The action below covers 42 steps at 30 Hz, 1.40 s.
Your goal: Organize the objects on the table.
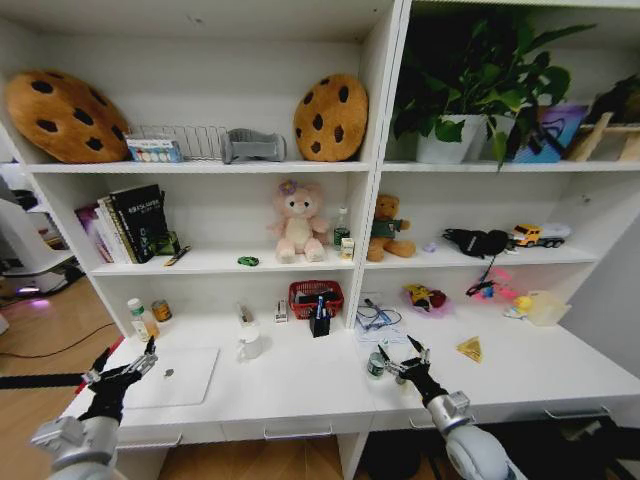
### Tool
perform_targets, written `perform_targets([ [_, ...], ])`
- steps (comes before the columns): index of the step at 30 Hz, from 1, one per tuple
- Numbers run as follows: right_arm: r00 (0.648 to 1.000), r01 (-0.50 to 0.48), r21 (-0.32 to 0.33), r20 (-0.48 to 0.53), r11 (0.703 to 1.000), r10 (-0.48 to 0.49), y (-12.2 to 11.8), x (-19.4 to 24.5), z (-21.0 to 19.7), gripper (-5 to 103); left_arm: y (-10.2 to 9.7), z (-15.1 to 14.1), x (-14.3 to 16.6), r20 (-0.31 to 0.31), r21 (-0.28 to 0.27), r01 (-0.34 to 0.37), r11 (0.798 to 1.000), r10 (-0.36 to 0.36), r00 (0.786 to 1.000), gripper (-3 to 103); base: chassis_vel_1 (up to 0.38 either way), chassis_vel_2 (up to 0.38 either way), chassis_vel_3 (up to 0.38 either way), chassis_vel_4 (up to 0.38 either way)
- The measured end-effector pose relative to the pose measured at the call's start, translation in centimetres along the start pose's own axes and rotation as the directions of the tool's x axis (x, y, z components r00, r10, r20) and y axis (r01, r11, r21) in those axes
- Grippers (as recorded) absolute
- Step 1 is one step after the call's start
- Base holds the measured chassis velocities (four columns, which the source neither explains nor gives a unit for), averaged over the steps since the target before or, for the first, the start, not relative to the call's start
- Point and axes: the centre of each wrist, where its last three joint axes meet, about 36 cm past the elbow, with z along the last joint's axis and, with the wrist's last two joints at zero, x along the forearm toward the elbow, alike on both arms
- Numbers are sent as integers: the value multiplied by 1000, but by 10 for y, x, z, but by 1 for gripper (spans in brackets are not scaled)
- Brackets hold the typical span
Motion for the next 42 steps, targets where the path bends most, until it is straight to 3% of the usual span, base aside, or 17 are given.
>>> perform_targets([
  [9, 1000, 6, -16, -16, 1000, -6, 4, -11, 10, 100, -2, 1, 0, -3, -5, -6, 1000, 6, 1000, 100, 0, 0, 0, 0],
  [18, 1000, 22, -92, -18, 995, -24, 17, -24, 17, 100, -7, -2, 0, -11, -23, -15, 1000, 15, 1000, 100, 0, 0, 0, 0],
  [26, 1000, 18, -90, -13, 996, -19, 14, -29, 23, 103, -10, 1, 2, -19, -30, -11, 1000, 10, 1000, 100, 0, 0, 0, 0],
  [27, 1000, 12, -90, -12, 996, -13, 12, -30, 24, 94, -11, 2, 2, -21, -30, -10, 1000, 9, 1000, 100, 0, 0, 0, 0],
  [29, 1000, 9, -90, -10, 996, -10, 11, -30, 24, 94, -11, 2, 3, -22, -31, -11, 999, 10, 1000, 100, 0, 0, 0, 0],
  [30, 1000, 7, -91, -7, 996, -7, 10, -30, 23, 84, -12, 2, 3, -23, -31, -12, 999, 11, 1000, 100, 0, 0, 0, 0],
  [32, 1000, 6, -92, -6, 996, -7, 10, -30, 23, 84, -12, 3, 3, -23, -31, -12, 999, 12, 1000, 100, 0, 0, 0, 0],
  [34, 1000, 5, -96, 0, 995, -5, 9, -31, 21, 73, -12, 2, 3, -23, -32, -12, 999, 11, 1000, 100, 0, 0, 0, 0],
  [35, 1000, 5, -96, 0, 995, -5, 9, -31, 21, 73, -12, 2, 3, -23, -32, -12, 999, 11, 1000, 100, 0, 0, 0, 0],
  [42, 1000, 0, -103, 5, 995, 1, 9, -28, 18, 40, -11, -1, 3, -18, -33, -13, 999, 12, 1000, 100, 0, 0, 0, 0],
])
